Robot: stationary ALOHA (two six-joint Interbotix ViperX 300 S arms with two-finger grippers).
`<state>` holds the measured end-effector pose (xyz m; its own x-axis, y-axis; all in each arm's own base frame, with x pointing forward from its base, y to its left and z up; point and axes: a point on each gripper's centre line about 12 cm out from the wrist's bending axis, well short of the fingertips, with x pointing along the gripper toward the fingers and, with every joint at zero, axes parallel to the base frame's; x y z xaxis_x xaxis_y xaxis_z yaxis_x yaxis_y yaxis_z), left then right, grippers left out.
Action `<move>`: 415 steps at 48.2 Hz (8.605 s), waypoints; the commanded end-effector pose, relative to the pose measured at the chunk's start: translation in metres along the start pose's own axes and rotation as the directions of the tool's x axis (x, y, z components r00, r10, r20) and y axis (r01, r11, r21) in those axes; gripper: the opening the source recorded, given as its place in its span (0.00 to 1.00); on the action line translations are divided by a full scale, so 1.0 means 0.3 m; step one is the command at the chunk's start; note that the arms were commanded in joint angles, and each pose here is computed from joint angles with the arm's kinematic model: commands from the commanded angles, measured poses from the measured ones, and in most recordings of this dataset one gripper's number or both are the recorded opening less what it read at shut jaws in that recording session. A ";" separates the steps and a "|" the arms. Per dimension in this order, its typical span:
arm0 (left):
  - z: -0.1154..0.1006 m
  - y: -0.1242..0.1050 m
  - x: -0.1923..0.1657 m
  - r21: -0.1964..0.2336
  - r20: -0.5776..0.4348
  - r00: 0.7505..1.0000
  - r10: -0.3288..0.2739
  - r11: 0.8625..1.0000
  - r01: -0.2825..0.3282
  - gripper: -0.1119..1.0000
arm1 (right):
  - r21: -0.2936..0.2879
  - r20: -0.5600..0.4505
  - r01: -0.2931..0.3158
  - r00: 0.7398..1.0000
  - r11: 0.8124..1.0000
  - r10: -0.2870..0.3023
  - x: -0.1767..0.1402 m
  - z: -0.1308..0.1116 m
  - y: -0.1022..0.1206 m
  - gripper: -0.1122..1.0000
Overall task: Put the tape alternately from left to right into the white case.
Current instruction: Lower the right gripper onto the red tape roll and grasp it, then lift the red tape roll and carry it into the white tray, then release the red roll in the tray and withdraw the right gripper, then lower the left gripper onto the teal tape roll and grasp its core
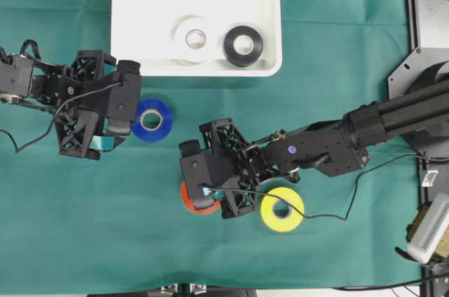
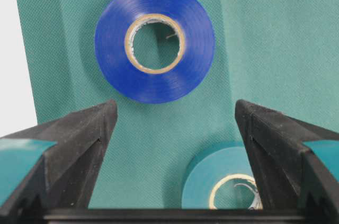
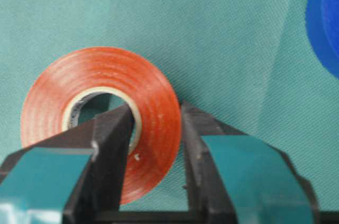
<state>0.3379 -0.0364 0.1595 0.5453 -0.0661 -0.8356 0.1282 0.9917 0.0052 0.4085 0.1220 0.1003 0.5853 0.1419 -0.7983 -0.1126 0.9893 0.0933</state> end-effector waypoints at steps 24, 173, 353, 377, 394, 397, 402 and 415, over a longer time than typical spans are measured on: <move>0.022 -0.003 -0.024 0.001 0.034 0.999 -0.001 1.000 0.001 0.54 | 0.003 0.144 -0.016 0.989 1.000 0.016 -0.203 0.146 0.012 0.31; 0.029 -0.003 -0.023 0.001 0.037 0.999 -0.001 1.000 0.001 0.54 | 0.220 0.127 0.437 0.873 0.872 -0.470 -0.357 0.086 -0.889 0.70; -0.219 -0.050 0.052 -0.181 -0.177 0.984 -0.024 0.983 -0.009 0.54 | 0.039 0.140 0.157 0.977 0.987 -0.161 -0.298 -0.025 -0.302 0.70; -0.223 -0.050 0.075 -0.182 -0.170 0.985 -0.022 0.983 -0.009 0.53 | 0.038 0.138 0.156 0.978 0.987 -0.160 -0.296 -0.027 -0.300 0.70; -0.215 -0.050 0.061 -0.180 -0.158 0.987 -0.023 0.984 -0.006 0.09 | 0.038 0.140 0.156 0.977 0.987 -0.159 -0.298 -0.026 -0.300 0.70; -0.211 -0.050 0.055 -0.181 -0.151 0.988 -0.023 0.984 -0.005 0.07 | 0.038 0.138 0.156 0.978 0.987 -0.160 -0.296 -0.027 -0.300 0.70; -0.210 -0.050 0.048 -0.182 -0.147 0.989 -0.024 0.983 -0.004 0.07 | 0.038 0.136 0.156 0.978 0.987 -0.160 -0.296 -0.029 -0.300 0.70; -0.188 -0.050 0.033 -0.181 -0.121 0.992 -0.023 0.983 0.001 0.07 | 0.038 0.138 0.156 0.977 0.987 -0.160 -0.298 -0.027 -0.300 0.70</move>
<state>0.2876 -0.0443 0.1058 0.3897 -0.0682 -0.9184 -0.0321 0.9956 -0.0876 0.3568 0.0188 0.1443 0.6683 -0.0218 -0.7435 0.0120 0.9998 -0.0185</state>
